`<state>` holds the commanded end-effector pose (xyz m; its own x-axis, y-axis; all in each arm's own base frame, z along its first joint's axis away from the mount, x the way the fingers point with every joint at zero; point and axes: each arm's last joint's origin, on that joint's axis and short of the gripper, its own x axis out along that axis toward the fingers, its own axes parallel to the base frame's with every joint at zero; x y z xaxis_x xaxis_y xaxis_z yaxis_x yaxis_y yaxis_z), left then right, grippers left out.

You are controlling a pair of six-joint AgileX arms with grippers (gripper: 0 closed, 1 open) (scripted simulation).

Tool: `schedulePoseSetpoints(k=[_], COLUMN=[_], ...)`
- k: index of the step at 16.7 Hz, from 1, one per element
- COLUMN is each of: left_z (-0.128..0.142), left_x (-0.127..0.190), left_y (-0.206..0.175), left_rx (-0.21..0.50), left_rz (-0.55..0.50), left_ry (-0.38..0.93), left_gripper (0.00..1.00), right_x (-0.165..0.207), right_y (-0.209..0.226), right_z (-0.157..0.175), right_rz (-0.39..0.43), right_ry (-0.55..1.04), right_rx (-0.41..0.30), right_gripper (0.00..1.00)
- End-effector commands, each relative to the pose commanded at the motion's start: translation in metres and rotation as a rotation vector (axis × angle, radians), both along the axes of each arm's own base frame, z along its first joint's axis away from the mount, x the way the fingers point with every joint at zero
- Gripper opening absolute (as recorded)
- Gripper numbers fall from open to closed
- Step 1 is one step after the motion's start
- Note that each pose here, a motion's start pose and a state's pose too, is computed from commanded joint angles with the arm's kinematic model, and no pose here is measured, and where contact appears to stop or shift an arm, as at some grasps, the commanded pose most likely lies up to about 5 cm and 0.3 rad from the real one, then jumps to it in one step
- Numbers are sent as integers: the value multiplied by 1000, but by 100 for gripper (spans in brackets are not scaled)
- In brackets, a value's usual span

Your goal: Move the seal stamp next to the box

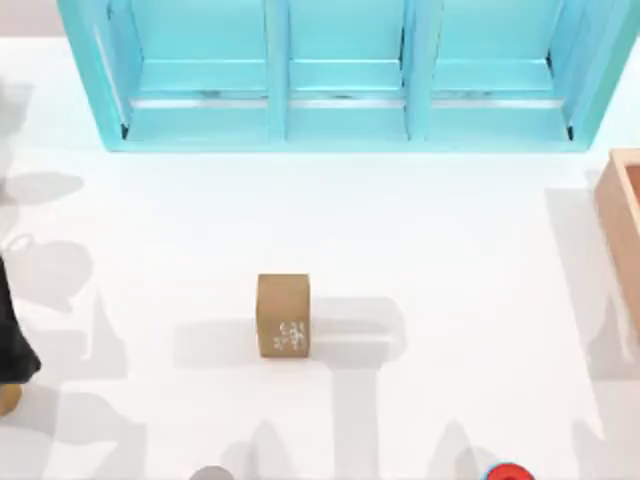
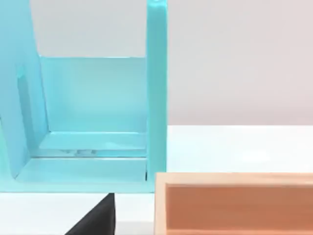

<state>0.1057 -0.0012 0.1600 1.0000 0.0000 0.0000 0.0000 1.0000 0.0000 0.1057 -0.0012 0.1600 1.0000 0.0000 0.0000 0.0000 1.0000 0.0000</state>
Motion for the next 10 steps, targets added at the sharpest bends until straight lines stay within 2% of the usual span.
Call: schedulePoseSetpoints(k=[5,10], left_z=[0,0], left_x=[0,0], left_y=[0,0], left_rx=[0,0], left_rz=[0,0], left_ry=[0,0], left_gripper=[100,100], right_x=[1,11], right_y=[2,10], right_z=[4,34], right_rz=[15,68], right_ry=[56,336], right_rx=[16,87], right_gripper=[100,100])
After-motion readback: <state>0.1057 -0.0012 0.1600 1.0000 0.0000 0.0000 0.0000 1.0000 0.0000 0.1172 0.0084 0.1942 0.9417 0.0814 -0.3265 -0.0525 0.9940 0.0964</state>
